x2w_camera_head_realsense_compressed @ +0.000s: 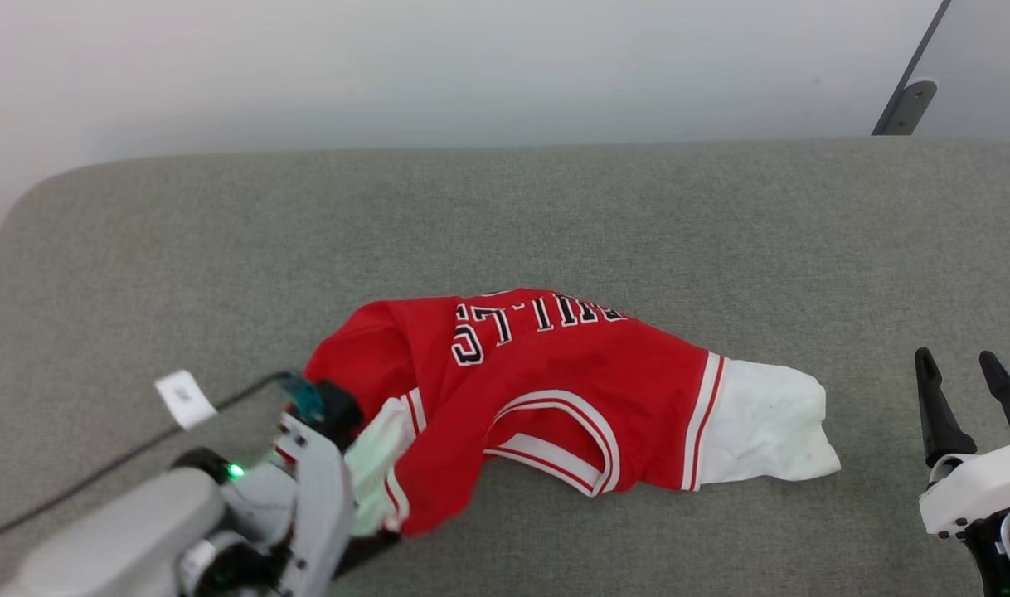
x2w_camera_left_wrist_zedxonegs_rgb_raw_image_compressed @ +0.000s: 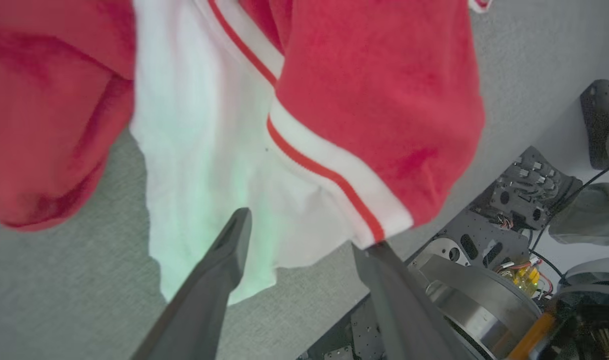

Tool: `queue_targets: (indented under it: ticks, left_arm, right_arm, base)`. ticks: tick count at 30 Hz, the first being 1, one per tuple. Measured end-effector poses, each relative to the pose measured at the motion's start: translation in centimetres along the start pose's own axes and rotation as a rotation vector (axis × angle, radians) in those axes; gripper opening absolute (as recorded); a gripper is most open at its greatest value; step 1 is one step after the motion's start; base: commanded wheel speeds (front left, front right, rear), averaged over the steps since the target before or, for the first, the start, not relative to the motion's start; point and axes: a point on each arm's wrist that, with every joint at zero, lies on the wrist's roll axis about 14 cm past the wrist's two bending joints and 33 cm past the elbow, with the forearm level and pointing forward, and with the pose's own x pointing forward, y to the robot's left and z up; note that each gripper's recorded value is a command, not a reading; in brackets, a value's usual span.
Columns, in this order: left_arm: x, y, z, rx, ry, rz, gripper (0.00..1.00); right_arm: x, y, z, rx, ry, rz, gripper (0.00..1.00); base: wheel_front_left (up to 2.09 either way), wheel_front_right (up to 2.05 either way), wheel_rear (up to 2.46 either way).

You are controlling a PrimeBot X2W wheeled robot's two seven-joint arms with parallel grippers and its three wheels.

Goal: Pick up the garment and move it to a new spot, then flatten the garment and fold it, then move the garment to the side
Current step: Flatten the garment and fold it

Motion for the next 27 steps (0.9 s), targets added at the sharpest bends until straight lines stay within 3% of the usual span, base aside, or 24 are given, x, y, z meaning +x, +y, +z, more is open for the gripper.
queue_targets:
  ticks: [8, 16, 27]
  left_arm:
    - [-4.5, 3.3, 4.4, -0.08, -0.162, 0.129, 1.0]
    - [-5.3, 2.0, 5.3, -0.122, -0.193, 0.075, 1.0]
    - [-4.5, 2.8, 4.3, -0.146, -0.147, 0.121, 1.0]
  right_arm:
    - [-0.7, -0.1, 0.6, -0.003, -0.017, -0.001, 1.0]
    - [-1.3, -0.1, 1.2, -0.007, -0.033, -0.002, 1.0]
    - [-1.6, -0.4, 0.9, -0.01, -0.019, -0.008, 1.0]
  base:
    - [0.0, 0.0, 0.0]
    - [0.0, 0.0, 0.0]
    - [0.0, 0.0, 0.0]
